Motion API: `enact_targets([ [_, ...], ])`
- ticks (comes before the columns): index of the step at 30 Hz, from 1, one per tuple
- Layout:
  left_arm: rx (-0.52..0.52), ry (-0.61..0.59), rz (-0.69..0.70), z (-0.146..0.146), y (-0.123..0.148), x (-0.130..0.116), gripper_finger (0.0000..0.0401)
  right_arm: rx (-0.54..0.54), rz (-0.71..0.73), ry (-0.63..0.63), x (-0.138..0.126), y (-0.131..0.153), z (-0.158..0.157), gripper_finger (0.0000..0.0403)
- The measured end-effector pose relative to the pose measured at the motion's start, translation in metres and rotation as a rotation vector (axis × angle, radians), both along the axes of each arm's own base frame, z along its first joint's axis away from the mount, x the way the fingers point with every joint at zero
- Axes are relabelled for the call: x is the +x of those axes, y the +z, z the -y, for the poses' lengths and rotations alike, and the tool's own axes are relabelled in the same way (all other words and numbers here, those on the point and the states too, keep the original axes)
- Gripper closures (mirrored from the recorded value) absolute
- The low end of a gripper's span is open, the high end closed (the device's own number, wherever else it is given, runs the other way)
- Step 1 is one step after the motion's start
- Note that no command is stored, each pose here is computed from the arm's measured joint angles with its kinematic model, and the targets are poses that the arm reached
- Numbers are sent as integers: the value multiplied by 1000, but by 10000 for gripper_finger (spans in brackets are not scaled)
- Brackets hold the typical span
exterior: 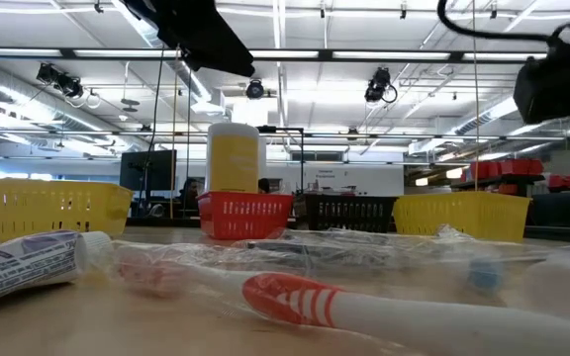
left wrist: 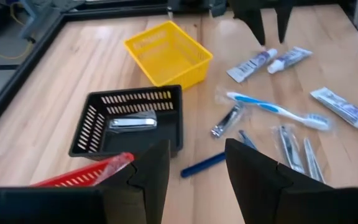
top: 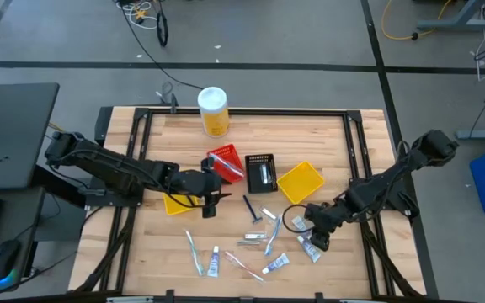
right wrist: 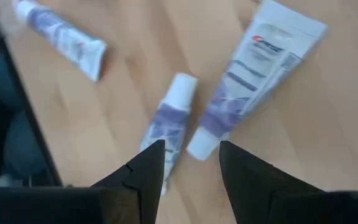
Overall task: Pick & Place Travel size toiletries
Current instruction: Put the white toothpaste into the right yellow bin
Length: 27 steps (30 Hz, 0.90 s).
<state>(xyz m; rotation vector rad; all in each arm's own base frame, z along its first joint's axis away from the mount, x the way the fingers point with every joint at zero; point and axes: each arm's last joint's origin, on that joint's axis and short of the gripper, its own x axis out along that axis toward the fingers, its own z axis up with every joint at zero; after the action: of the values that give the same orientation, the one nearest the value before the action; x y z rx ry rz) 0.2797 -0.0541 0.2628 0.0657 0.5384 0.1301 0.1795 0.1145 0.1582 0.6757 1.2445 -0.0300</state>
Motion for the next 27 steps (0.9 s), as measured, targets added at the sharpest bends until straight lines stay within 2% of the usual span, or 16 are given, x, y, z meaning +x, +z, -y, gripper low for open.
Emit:
enact_targets([
  [6, -5, 13, 8, -1, 1, 0, 236, -81, 33, -14, 1, -2, 3, 235],
  [13, -20, 18, 10, -1, 1, 0, 236, -149, 58, -50, 3, -2, 8, 189],
  [18, -27, 22, 11, -1, 1, 0, 236, -171, 43, -17, 4, -8, 5, 163],
  [27, -25, 21, 6, -1, 0, 0, 236, -204, 26, 26, 15, -28, -2, 172],
])
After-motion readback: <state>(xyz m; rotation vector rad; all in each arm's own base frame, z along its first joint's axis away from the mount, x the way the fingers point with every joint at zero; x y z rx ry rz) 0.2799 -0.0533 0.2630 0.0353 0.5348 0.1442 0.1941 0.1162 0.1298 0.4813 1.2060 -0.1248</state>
